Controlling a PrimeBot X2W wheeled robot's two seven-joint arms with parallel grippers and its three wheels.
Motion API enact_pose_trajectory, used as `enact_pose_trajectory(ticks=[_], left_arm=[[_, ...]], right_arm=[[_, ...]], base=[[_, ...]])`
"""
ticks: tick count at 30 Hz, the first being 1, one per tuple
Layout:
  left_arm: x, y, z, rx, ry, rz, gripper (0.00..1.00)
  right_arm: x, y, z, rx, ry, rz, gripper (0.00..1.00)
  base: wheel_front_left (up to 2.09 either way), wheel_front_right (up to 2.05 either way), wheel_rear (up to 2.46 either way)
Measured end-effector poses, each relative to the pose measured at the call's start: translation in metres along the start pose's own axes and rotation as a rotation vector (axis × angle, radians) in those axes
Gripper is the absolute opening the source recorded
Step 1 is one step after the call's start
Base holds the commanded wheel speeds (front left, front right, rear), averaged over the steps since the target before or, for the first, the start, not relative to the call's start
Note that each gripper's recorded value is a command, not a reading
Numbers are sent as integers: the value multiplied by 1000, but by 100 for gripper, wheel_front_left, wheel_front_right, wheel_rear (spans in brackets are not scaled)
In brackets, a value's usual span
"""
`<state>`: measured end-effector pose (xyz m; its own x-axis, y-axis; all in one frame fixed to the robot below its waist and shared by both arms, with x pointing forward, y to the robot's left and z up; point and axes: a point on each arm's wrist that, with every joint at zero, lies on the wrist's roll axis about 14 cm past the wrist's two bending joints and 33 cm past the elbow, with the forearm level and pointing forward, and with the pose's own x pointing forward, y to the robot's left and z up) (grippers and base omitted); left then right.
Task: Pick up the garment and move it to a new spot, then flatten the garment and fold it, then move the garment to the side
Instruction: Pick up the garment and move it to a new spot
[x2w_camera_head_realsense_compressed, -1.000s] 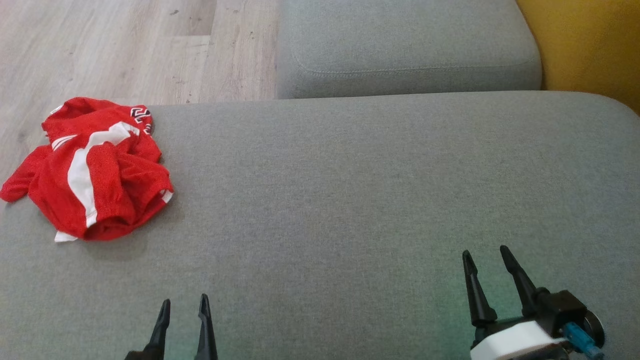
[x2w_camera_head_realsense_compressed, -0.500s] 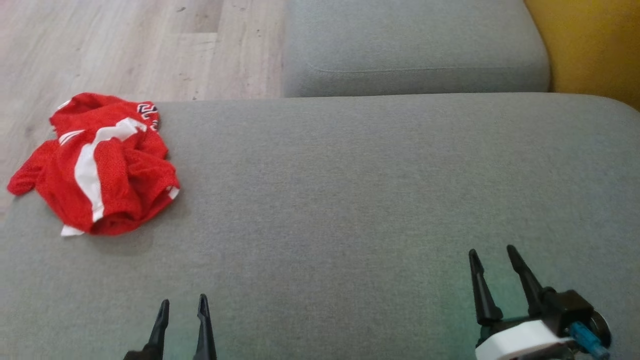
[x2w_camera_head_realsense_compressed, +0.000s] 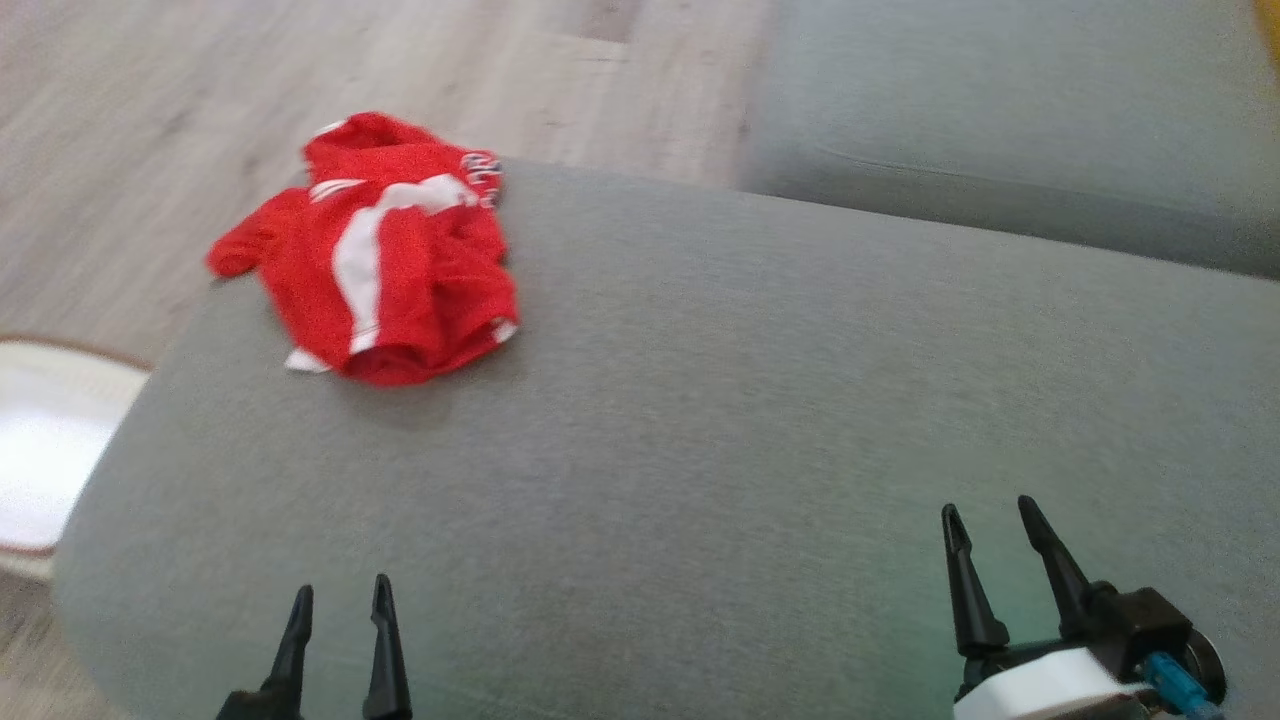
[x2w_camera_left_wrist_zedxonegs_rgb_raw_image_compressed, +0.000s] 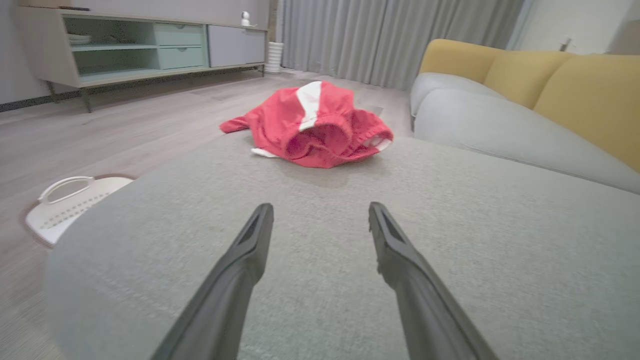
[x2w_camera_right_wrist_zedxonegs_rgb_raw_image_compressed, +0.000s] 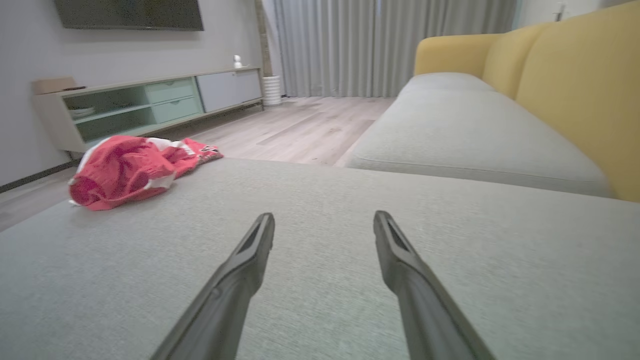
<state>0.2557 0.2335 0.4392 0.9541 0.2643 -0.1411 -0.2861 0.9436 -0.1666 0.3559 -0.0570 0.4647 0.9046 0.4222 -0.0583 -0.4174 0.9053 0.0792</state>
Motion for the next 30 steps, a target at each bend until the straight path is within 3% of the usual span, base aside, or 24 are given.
enact_pose_trajectory(ticks=[10, 19, 24, 30], left_arm=[[-30, 49, 2, -24, -22, 167, 100], [-28, 57, 18, -10, -66, 188, 100], [-16, 61, 70, 56, -201, 155, 100], [28, 68, 194, 263, -392, 84, 100]], right_arm=[[26, 50, -3, -6, 20, 172, 100], [27, 49, -7, -5, 29, 172, 100], [26, 37, -6, -21, 24, 136, 100], [30, 26, -5, -44, 15, 112, 100]], base=[[0, 0, 0], [0, 0, 0], [0, 0, 0], [0, 0, 0]])
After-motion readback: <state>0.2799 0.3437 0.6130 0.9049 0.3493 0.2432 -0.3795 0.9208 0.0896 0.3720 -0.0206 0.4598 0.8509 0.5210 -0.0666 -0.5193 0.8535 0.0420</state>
